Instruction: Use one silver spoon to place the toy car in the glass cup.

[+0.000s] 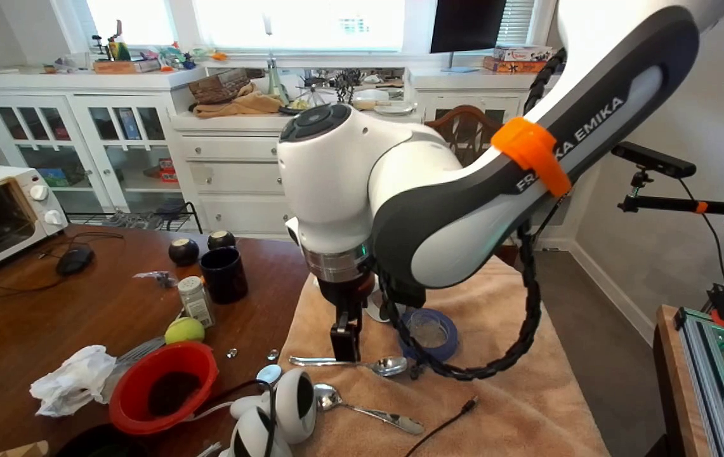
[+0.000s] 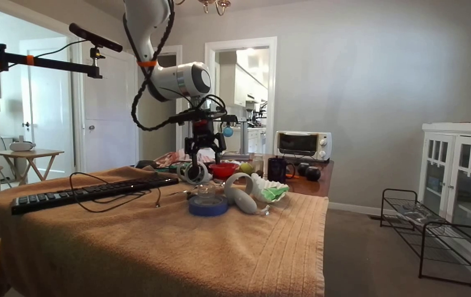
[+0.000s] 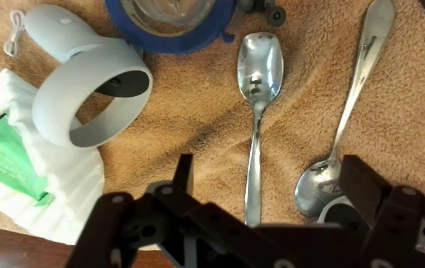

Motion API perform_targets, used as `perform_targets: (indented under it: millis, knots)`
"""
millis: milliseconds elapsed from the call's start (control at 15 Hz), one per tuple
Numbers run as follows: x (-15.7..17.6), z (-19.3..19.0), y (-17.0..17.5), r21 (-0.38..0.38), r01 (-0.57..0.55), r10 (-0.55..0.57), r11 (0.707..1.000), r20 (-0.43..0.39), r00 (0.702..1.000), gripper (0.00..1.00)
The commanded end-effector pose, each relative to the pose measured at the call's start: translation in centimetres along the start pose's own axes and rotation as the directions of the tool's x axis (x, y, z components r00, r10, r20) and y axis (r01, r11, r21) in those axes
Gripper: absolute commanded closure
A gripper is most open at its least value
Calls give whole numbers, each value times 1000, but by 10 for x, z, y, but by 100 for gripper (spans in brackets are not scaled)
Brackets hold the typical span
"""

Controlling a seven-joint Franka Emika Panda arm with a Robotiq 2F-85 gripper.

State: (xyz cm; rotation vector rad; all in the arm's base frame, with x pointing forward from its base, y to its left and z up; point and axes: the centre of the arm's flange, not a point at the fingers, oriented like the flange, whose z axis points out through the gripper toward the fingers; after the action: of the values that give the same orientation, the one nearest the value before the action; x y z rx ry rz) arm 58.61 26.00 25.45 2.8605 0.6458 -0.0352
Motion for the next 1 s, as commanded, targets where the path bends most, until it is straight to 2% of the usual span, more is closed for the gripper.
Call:
perform_targets:
  millis: [0,400,533,933]
  knots:
    - [31,35,1,41,116,-117,992,29,993,0]
    - [43,74,15,145,258,-268,955,52,962,0]
    - [44,81,16,171,284,-296,944,54,954,6]
    - [43,80,3,169,312,-323,935,40,945,8]
